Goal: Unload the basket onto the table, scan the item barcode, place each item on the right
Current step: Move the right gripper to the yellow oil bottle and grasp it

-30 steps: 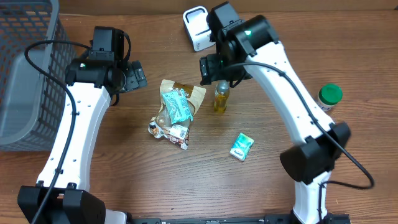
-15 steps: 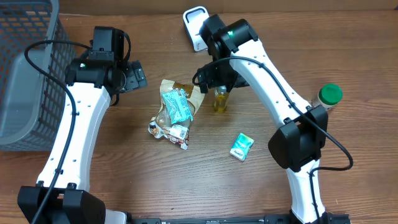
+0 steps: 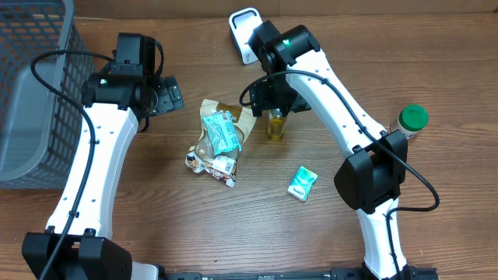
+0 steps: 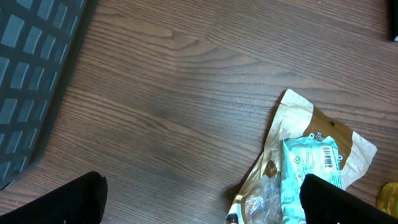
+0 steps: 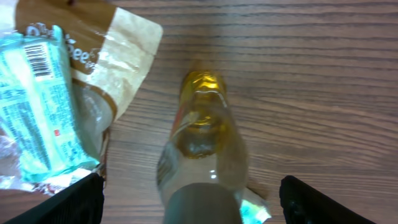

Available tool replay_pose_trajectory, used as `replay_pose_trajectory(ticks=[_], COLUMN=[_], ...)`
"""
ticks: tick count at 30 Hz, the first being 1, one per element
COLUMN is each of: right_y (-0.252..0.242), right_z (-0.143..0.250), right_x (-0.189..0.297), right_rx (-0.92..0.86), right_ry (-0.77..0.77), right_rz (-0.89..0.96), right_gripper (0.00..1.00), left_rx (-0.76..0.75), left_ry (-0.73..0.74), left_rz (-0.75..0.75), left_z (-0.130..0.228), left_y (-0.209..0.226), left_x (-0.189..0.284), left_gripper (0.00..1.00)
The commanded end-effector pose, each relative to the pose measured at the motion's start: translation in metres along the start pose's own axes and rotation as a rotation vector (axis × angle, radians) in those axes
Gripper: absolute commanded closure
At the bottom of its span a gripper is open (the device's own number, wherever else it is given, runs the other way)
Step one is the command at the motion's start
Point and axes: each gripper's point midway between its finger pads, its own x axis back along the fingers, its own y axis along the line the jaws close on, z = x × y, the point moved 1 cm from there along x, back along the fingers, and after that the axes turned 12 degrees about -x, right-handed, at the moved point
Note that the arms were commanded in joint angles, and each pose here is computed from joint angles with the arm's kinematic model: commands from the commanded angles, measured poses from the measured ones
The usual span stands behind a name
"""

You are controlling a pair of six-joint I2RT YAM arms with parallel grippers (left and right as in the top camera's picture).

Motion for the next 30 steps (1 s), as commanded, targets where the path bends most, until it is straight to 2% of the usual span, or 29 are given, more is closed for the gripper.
replay_pose_trajectory(ticks=[1, 3, 8, 10, 24, 30], right_y=[-0.011, -0.009, -0.008, -0.008, -0.007, -0.009], right_z=[-0.003, -0.005, -0.005, -0.004, -0.005, -0.003], right_x=[-0.007, -0.01, -0.014, -0.016, -0.026, -0.026], right_rx=[-0.035, -0.035, -0.033, -0.038, -0.058, -0.058], right_ry=[-0.017, -0.024, -0.026, -0.022, -0.022, -0.013], right_rz=[0.059, 0.053, 0.05, 0.053, 0.054, 0.06], right_gripper=[0.13, 0.13, 0.29, 0.32, 0.32, 0.38], left_rx=[-0.027, -0.027, -0.027, -0.027, -0.027, -0.027], left_ry=[-0.012, -0.012, -0.011, -0.012, -0.012, -0.012], left_rz=[0.001, 0.001, 0.001, 0.001, 0.001, 0.001], left_z=[-0.003, -0.003, -0.003, -0.003, -0.003, -0.003], left_y=[-0.001, -0.001, -0.001, -0.001, -0.001, -0.001], left_x=[0.003, 0.003, 0.003, 0.003, 0.003, 0.003], left_gripper=[0.0, 0.01, 0.0, 0.01, 0.0, 0.0])
